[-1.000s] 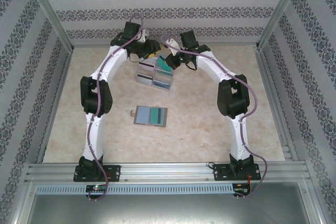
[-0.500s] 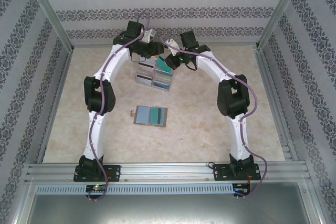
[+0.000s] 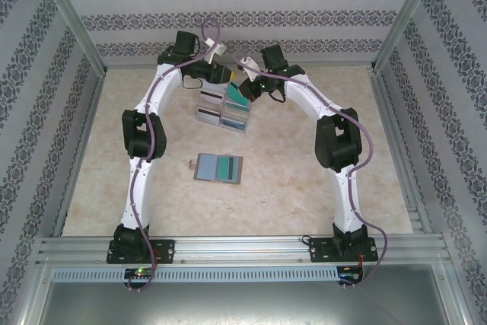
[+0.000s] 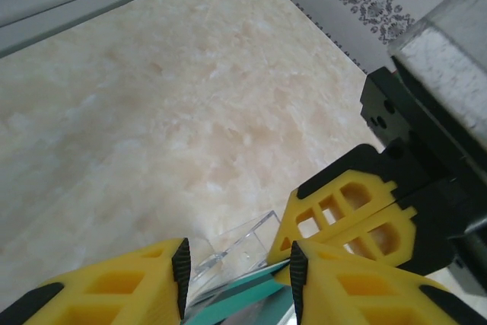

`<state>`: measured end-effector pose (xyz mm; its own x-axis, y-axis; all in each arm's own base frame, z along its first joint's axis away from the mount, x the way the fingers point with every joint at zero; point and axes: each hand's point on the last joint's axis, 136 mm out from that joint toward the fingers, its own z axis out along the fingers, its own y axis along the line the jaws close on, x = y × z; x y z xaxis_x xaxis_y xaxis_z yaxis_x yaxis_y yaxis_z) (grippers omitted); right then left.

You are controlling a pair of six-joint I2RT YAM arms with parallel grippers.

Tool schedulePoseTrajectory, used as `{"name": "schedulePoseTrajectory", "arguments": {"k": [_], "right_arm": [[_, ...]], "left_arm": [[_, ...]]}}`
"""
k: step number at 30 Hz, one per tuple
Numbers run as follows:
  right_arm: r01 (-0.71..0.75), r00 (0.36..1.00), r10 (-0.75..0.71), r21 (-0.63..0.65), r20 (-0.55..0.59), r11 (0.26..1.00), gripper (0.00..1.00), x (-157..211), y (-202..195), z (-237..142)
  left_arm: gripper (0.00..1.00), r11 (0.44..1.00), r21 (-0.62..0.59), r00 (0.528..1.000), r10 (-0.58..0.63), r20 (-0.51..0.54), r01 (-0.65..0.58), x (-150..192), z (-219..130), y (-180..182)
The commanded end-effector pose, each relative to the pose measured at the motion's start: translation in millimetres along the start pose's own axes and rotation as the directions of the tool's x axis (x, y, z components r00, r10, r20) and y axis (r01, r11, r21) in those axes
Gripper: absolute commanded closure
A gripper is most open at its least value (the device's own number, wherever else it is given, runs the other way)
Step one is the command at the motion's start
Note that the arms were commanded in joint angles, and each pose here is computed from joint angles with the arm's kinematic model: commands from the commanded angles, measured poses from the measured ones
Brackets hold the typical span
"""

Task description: Put the credit cards into the card holder

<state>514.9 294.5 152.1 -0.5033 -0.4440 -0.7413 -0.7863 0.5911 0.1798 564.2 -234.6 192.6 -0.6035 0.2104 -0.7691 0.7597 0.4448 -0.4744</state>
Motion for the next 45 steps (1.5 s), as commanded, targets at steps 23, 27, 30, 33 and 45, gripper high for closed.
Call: {"name": "schedulePoseTrajectory", "arguments": {"k": [23,27,30,33,45], "right_arm": [[-0.003,1.000,0.001,-0.076,-0.015,0.997,0.99,-6,18,-5],[-0.002,1.000,0.000,-0.077,-0.019,0.997,0.99,-5,18,-2],[-0.004,1.000,0.003,-0.081,-0.015,0.997,0.99,-7,19,-2],[-0.004,1.000,0.002,-0.080,-0.017,0.997,0.99,-9,18,-2],[-0.022,0.999,0.019,-0.082,-0.042,0.996,0.98,-2,15,4]], "left_arm": [[0.55,0.973,0.171,0.988,0.151,0.035,-0.155,11,1,-12],[0.58,0.974,0.169,0.989,0.147,0.022,-0.149,17,5,-8],[0.58,0.975,0.173,0.990,0.142,0.012,-0.142,23,7,-6],[0.60,0.974,0.174,0.989,0.145,0.009,-0.144,24,7,-6],[0.80,0.970,0.175,0.986,0.166,0.033,-0.169,11,-4,-16]]}}
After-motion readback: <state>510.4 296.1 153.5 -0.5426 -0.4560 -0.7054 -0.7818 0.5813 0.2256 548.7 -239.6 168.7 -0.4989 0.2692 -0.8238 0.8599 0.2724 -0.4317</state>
